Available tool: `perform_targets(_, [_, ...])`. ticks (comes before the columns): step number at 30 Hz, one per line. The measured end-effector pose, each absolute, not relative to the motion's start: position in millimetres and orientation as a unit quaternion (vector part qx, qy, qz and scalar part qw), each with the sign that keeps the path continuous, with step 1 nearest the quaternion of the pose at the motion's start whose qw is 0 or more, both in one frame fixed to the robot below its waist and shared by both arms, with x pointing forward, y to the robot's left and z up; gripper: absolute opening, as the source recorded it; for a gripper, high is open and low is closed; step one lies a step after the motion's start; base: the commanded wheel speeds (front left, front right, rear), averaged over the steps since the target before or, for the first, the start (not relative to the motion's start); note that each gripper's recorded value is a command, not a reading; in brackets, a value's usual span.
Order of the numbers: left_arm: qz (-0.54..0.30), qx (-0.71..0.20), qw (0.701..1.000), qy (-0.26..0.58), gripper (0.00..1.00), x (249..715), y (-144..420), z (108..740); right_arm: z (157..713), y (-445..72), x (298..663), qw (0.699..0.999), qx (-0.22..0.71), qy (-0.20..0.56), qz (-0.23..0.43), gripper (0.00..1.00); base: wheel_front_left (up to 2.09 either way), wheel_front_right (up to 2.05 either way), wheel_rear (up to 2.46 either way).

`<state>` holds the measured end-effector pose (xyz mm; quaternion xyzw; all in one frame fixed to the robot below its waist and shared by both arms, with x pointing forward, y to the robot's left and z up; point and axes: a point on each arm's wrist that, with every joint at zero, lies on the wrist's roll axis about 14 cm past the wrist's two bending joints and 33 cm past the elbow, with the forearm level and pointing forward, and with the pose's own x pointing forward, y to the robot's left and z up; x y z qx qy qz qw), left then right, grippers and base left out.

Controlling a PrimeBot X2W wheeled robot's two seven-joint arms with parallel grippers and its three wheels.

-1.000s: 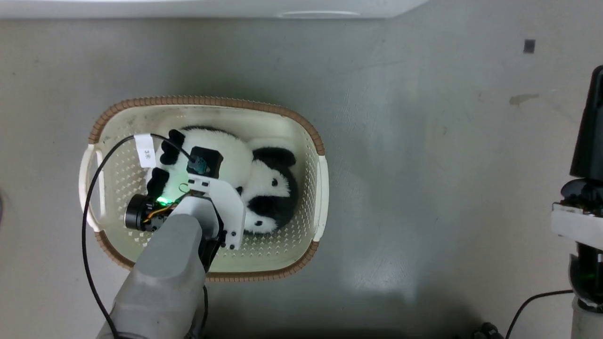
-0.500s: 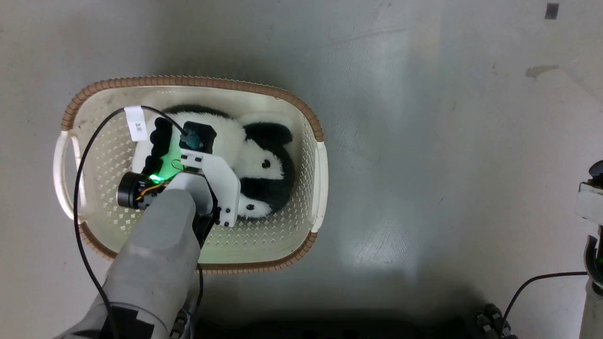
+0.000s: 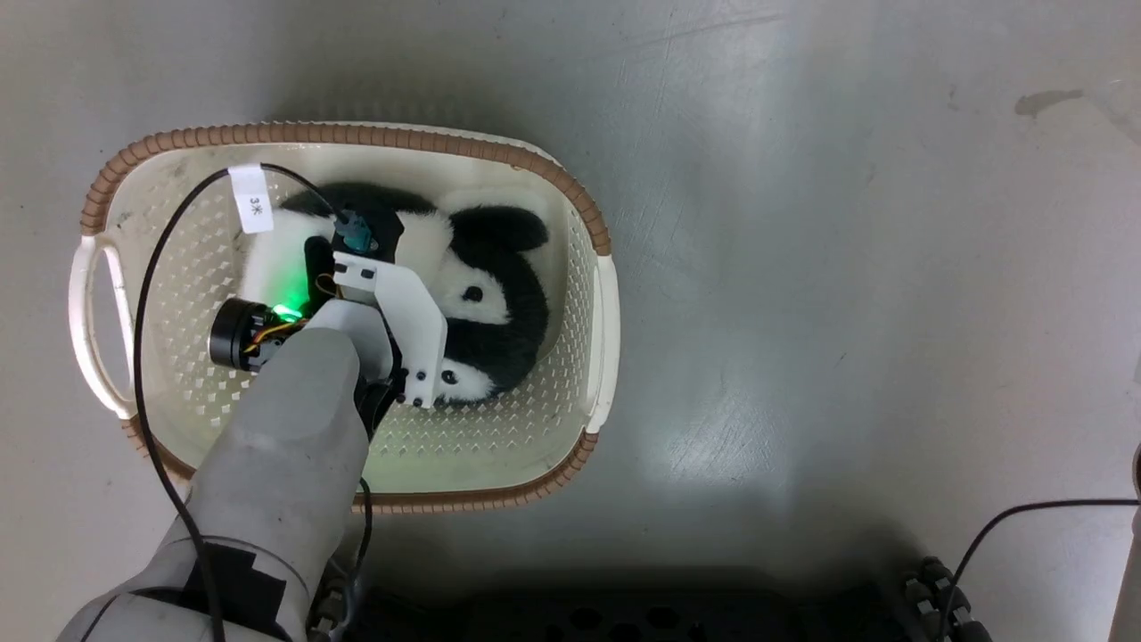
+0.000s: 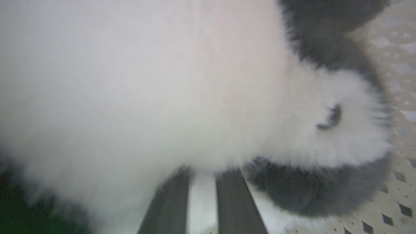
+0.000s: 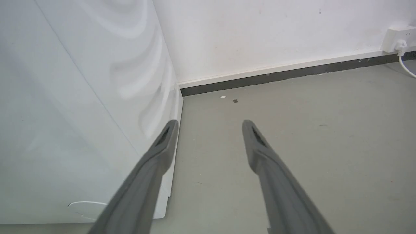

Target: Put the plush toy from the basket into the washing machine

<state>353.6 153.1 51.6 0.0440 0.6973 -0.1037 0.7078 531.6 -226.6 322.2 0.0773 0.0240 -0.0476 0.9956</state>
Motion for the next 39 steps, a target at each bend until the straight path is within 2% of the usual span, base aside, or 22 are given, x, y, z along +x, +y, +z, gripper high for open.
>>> perform_targets(9, [-0.108, 0.05, 0.734, 0.669, 0.0, 363.1, 153.9, 73.3, 347.1, -227.3, 533.4, 0.995, 0.086, 0.006, -0.048, 1.0, 0.0, 0.0, 0.0])
perform_targets(18, [-0.125, 0.051, 0.783, 0.607, 0.0, 375.7, 153.6, 122.8, 398.0, -215.0, 531.8, 0.994, 0.104, -0.03, -0.031, 1.0, 0.0, 0.0, 0.0])
perform_targets(23, [-0.135, 0.056, 0.822, 0.55, 0.0, 382.7, 155.3, 165.1, 429.6, -210.2, 515.9, 0.993, 0.111, -0.042, -0.025, 1.0, 0.0, 0.0, 0.0])
perform_targets(39, [-0.119, 0.063, 0.918, 0.372, 0.0, 397.7, 164.4, 281.4, 509.9, -198.1, 461.5, 0.988, 0.123, -0.091, -0.003, 1.0, 0.0, 0.0, 0.0])
